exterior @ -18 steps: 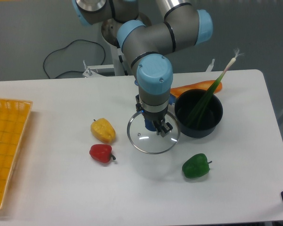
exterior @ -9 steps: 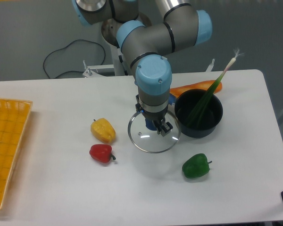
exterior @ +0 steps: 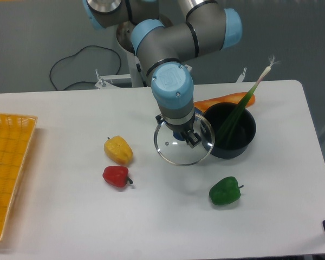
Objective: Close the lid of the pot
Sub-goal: 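Carry the glass lid over the black pot's rim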
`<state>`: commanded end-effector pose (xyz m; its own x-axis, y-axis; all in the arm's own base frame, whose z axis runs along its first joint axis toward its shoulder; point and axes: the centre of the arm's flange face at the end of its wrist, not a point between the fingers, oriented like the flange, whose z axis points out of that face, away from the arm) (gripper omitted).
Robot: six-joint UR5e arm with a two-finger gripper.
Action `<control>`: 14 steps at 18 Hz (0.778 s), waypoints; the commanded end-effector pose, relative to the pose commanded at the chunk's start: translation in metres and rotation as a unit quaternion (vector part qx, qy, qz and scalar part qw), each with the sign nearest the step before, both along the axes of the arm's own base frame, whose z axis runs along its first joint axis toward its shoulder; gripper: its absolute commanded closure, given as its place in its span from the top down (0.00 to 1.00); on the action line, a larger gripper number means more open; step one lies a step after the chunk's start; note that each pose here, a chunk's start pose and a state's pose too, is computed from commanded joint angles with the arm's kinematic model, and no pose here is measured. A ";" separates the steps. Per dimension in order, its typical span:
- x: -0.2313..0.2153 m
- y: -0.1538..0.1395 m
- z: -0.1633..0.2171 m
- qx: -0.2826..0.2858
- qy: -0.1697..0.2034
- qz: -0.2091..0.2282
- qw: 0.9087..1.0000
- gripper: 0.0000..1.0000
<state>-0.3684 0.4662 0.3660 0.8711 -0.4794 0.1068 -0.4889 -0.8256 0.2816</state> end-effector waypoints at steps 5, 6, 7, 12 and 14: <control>0.006 -0.007 -0.009 -0.054 0.000 -0.020 0.998 0.47; 0.003 -0.011 -0.009 -0.065 -0.001 -0.037 0.997 0.47; 0.000 -0.014 -0.007 -0.067 -0.006 -0.053 0.996 0.47; -0.016 -0.033 -0.014 -0.078 -0.013 -0.051 0.996 0.47; -0.018 -0.046 -0.022 -0.093 -0.015 -0.051 0.994 0.47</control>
<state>-0.3864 0.4201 0.3442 0.8143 -0.5340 0.2274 -0.5776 -0.7069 0.4084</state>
